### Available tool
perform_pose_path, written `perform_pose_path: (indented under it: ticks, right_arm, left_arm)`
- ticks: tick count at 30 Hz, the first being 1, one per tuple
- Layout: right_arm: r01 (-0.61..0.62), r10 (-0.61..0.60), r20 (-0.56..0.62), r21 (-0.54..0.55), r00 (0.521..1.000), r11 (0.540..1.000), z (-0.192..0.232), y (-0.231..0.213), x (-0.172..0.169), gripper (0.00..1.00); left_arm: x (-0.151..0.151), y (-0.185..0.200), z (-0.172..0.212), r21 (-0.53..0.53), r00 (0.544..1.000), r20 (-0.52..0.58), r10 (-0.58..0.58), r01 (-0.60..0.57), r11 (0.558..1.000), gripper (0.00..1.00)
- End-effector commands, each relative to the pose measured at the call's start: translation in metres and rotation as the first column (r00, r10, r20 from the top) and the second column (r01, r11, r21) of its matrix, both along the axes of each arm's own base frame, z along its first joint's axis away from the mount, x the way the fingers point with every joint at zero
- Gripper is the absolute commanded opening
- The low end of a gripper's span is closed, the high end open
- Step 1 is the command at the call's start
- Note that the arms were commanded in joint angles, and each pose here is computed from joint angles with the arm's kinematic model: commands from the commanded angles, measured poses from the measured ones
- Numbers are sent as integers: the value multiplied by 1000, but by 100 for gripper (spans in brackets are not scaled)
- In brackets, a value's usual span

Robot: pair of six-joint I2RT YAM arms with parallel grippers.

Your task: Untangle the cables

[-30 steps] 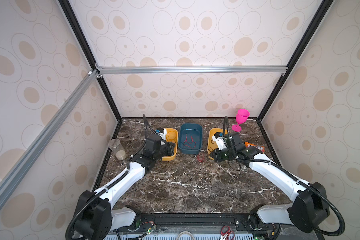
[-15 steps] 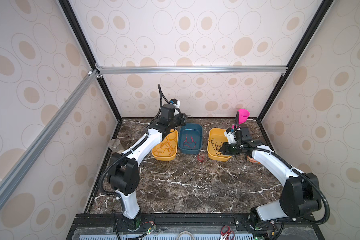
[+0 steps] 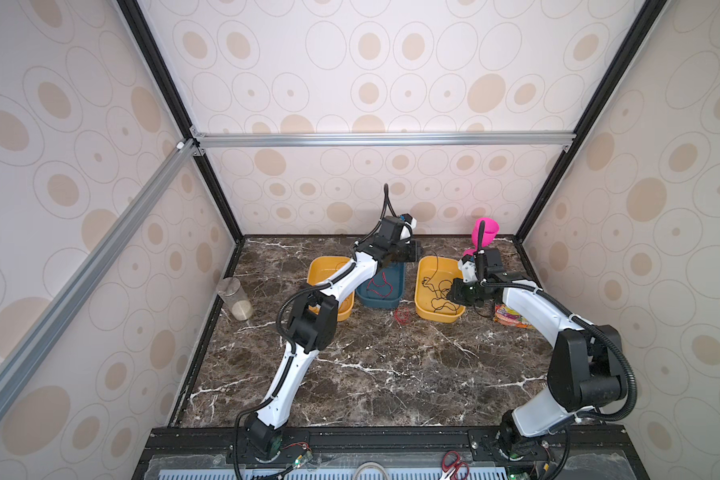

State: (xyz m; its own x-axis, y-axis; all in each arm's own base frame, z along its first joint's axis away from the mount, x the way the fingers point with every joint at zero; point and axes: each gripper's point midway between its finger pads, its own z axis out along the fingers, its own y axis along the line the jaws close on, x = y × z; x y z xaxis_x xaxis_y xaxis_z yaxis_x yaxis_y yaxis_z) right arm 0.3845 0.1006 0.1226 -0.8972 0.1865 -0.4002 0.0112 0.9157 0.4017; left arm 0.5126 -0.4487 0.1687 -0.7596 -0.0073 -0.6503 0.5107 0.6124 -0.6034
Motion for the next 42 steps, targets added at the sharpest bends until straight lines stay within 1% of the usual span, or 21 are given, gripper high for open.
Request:
perform_pose_path:
  ticks: [1,5,8,12,13,15,19,20,23,26,29,33,39,42]
  right_arm:
    - [43,-43,-8,-13,999,999,4,-9,5,11]
    - [54,-54,-17,-23,998,998,3,-12,8,11]
    - [60,-61,-30,-31,998,998,-1,-13,10,10]
    - [63,-66,-69,-42,995,997,-10,-15,11,10]
    - [62,-66,-82,-49,994,997,-13,-15,11,10]
    - [61,-65,-97,-45,993,997,-17,-14,12,10]
    - [48,-49,-87,-17,995,999,-12,-9,13,10]
    - [46,-47,-86,-17,995,999,-11,-9,13,10]
    - [42,-43,-89,-18,995,999,-10,-9,12,10]
    - [40,-40,-89,-6,995,999,-9,-7,12,10]
    - [39,-39,-81,2,996,999,-5,-6,14,10]
    - [39,-39,-74,4,997,999,-1,-6,16,10]
    - [32,-30,-65,29,997,999,3,-2,16,10]
    - [26,-23,-59,48,998,999,3,1,16,10]
  left_arm:
    - [-15,-22,-1,-25,997,-44,-60,59,998,0]
    - [-28,-31,-22,27,995,-69,-78,80,996,0]
    - [-28,-25,-27,71,996,-67,-63,68,995,23]
    - [-28,-18,-19,102,997,-43,-57,61,993,47]
    - [-29,-17,-16,105,997,-39,-60,64,992,51]
    - [-25,-10,-10,130,999,-12,-40,41,991,56]
    - [-33,-2,-2,137,997,5,-73,71,988,57]
    - [-40,-3,1,117,994,2,-105,104,988,57]
    - [-50,-1,12,60,990,3,-138,137,989,57]
    - [-67,-9,17,-2,977,-17,-215,215,977,57]
    - [-83,-15,9,5,966,-35,-255,255,967,58]
    - [-89,-15,-8,19,967,-70,-244,246,969,58]
    - [-92,-24,-17,4,966,-88,-242,243,970,54]
    - [-90,-25,-20,-2,968,-98,-231,232,973,43]
